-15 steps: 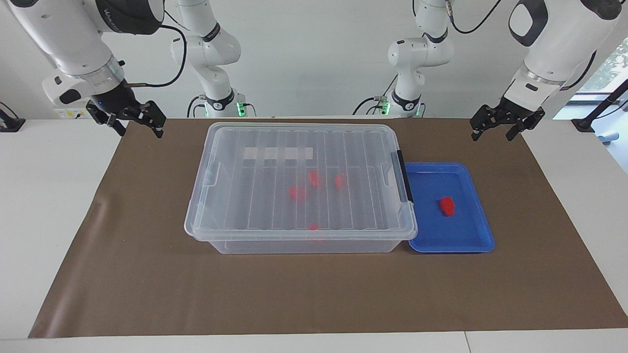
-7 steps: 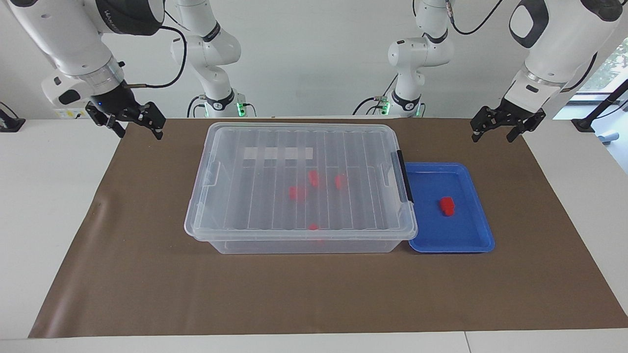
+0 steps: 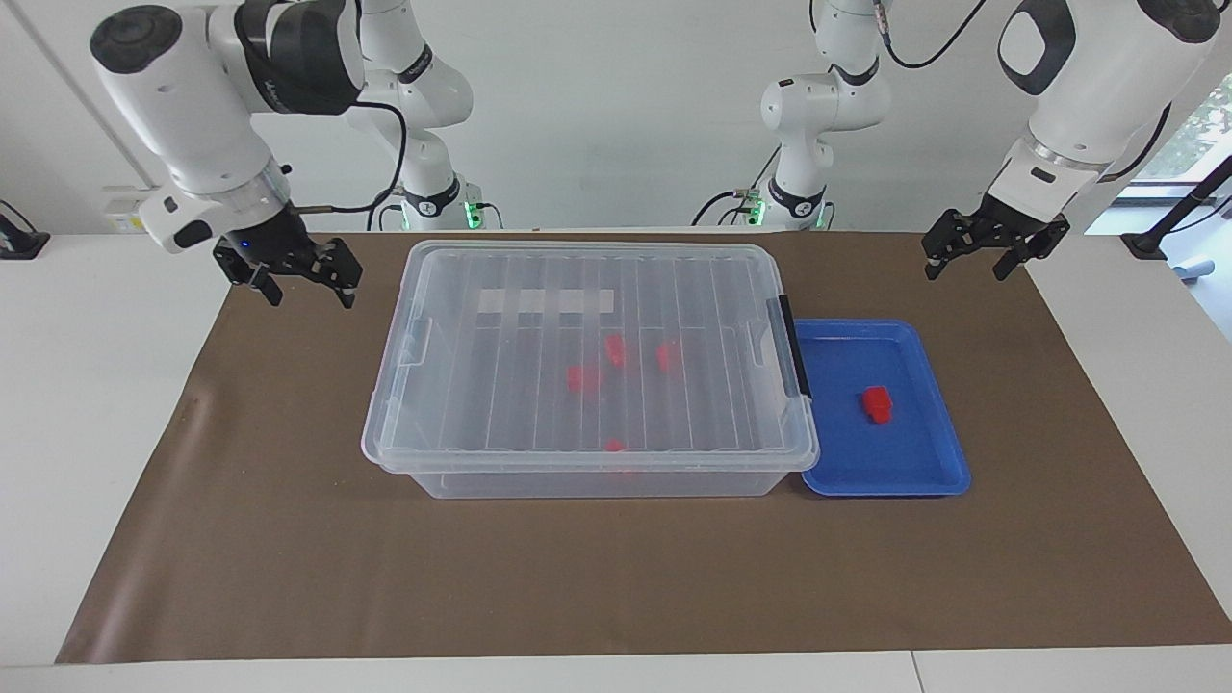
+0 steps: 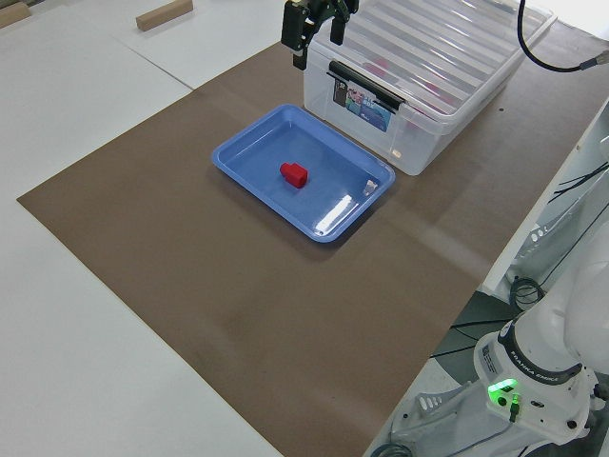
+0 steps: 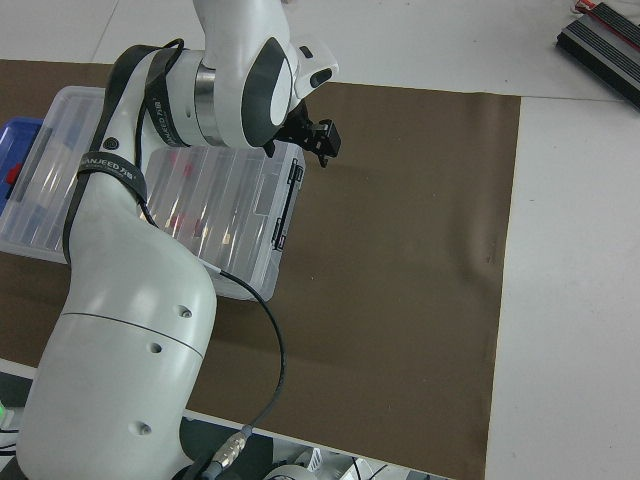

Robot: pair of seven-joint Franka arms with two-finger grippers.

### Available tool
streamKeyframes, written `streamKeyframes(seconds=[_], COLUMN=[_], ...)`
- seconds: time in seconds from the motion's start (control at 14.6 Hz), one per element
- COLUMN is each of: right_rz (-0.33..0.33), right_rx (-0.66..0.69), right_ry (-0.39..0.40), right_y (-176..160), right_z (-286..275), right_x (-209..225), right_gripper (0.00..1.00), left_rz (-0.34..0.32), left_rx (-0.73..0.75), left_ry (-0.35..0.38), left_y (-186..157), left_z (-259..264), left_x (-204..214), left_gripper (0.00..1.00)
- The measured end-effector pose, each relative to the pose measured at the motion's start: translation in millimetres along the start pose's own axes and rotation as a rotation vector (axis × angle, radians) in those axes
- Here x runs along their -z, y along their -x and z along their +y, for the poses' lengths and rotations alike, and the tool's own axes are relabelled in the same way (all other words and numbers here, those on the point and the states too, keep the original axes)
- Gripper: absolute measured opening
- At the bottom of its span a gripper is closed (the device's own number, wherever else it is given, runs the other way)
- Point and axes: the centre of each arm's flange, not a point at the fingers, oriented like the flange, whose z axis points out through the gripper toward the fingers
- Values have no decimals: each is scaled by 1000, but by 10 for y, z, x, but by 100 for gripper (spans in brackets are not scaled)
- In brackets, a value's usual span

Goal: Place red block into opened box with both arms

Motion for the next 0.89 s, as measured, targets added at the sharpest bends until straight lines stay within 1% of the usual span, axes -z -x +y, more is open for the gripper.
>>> streamKeyframes(seconds=[0.41, 0.89], right_rz=[4, 7], right_rx=[-2, -9], right_ry=[-1, -2], right_y=[28, 72], right_z=[-81, -245], right_x=[-417, -611], right_gripper=[100, 100], left_rz=[1, 10], left_rx=[0, -15], left_ry=[0, 0], left_y=[-1, -11], left_z=[1, 64], left_x=[1, 11], left_gripper=[100, 100])
